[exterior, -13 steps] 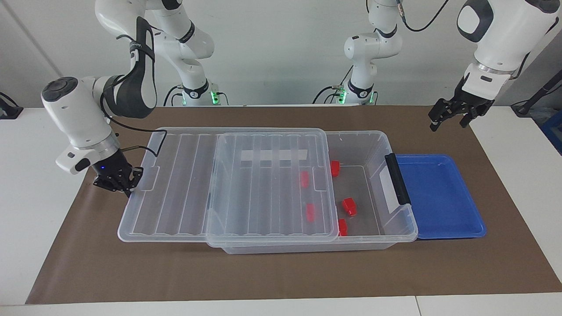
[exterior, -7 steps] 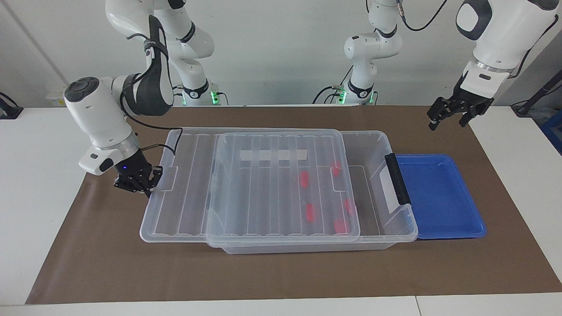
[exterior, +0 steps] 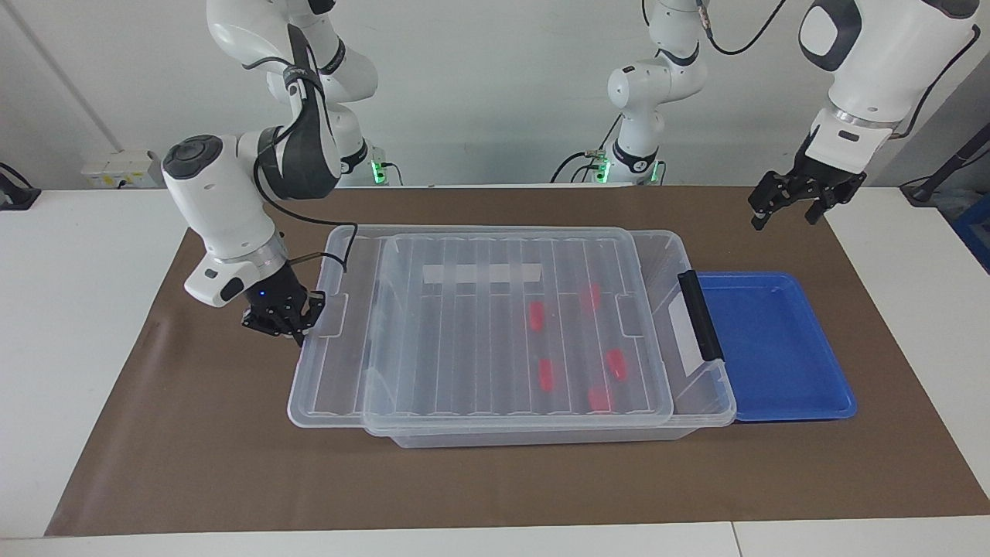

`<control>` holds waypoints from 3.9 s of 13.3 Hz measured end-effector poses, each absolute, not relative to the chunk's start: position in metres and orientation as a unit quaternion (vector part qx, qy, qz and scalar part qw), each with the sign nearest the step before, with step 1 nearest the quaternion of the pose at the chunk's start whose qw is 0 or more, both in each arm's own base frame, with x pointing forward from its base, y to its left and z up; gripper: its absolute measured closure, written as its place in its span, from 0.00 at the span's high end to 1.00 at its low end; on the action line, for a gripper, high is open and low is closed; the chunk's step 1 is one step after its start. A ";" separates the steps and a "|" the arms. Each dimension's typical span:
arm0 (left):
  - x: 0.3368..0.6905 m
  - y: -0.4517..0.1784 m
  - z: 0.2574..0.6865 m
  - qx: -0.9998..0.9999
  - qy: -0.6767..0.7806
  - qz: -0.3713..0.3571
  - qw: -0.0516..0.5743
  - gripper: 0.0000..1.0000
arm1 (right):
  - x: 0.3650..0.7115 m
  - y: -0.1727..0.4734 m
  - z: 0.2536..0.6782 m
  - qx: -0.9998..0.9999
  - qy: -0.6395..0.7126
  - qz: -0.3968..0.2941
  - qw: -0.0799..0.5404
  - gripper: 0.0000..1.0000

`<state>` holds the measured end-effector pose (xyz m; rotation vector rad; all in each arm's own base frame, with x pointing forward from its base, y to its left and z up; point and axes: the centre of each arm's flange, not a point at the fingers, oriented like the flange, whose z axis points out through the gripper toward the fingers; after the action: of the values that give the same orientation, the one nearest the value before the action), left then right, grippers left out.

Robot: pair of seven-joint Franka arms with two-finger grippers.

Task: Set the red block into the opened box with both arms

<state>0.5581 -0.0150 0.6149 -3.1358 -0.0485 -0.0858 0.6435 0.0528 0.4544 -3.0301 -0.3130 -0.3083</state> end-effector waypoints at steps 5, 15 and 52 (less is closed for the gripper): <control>0.558 -0.025 0.615 -1.000 -0.007 -0.027 0.002 1.00 | 0.640 0.083 0.454 -0.990 -0.089 -0.098 0.047 0.01; 0.557 -0.021 0.615 -1.000 -0.009 -0.026 0.000 1.00 | 0.635 0.118 0.454 -0.988 -0.067 -0.093 0.101 0.01; 0.553 -0.029 0.626 -1.000 -0.002 -0.024 -0.001 1.00 | 0.528 -0.007 0.639 -0.997 0.072 0.027 0.004 1.00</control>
<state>0.5532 -0.0293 0.6260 -3.1428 -0.0056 -0.0746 0.5281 -0.0075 0.6387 -3.1248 0.2255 0.0840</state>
